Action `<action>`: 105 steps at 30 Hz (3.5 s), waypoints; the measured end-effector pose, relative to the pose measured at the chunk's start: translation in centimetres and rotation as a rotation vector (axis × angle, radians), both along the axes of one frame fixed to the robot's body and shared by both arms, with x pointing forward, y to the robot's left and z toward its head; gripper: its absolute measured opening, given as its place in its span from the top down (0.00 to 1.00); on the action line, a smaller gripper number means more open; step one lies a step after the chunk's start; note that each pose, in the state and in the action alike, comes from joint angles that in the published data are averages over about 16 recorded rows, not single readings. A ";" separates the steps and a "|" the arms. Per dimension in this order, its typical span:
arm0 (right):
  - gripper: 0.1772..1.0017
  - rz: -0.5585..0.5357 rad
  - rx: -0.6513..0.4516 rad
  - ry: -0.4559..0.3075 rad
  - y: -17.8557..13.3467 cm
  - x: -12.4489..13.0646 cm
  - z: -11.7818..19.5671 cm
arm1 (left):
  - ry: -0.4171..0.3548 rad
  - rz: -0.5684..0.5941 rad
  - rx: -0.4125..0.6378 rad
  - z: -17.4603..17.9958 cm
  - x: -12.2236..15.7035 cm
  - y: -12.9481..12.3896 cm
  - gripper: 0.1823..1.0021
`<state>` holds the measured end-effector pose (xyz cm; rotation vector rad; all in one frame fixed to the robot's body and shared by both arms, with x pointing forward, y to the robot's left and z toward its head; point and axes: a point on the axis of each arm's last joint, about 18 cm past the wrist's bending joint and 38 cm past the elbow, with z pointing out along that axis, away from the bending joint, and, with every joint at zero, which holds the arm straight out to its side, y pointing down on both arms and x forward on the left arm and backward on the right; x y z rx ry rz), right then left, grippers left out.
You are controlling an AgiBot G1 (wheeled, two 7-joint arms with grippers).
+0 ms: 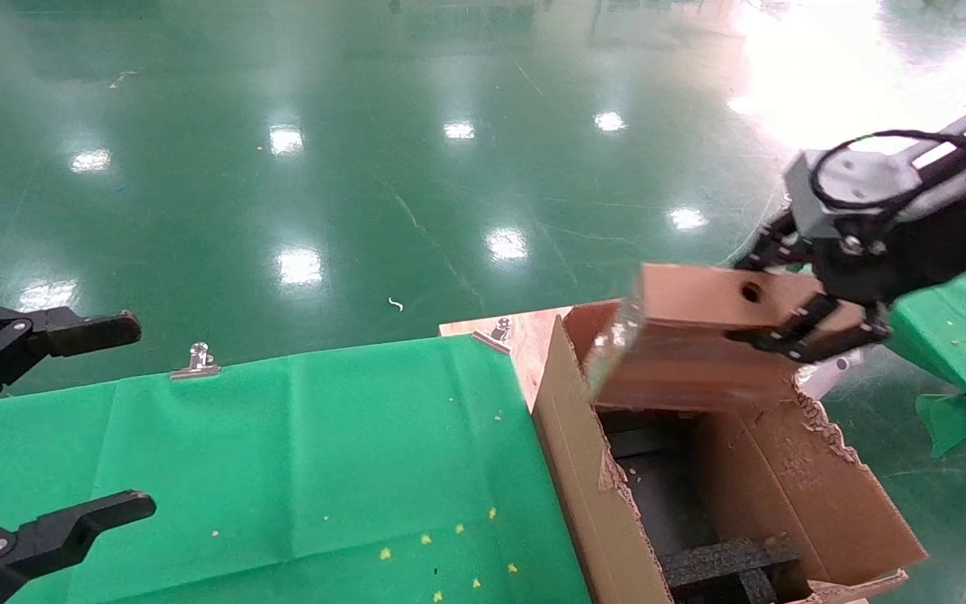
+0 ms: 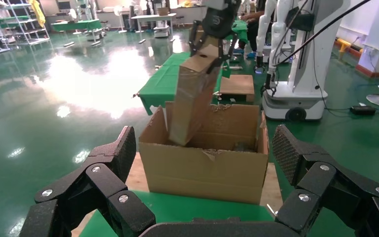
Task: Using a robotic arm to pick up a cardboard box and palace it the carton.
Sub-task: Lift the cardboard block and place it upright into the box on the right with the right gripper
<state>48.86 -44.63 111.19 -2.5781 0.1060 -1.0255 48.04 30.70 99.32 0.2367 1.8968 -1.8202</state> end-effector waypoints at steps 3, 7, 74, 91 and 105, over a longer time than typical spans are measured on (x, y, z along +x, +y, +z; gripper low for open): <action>0.71 -0.073 0.046 0.021 -1.8 -0.4 -1.1 | 0.000 0.000 0.000 0.0 0.0 0.0 0.00; 0.71 -0.173 0.130 0.041 -3.8 -0.6 -2.6 | 0.000 0.000 0.000 0.0 0.0 0.0 0.00; 0.71 -0.962 0.748 0.006 -11.1 -1.3 -18.5 | 0.000 0.000 -0.001 0.0 0.0 0.0 0.00; 0.72 -1.033 0.755 -0.053 -10.8 1.9 -19.5 | 0.000 0.000 -0.001 0.0 0.0 0.0 0.00; 0.74 -1.051 0.726 -0.126 -11.2 3.1 -18.2 | 0.000 0.000 -0.001 0.0 0.0 0.0 0.00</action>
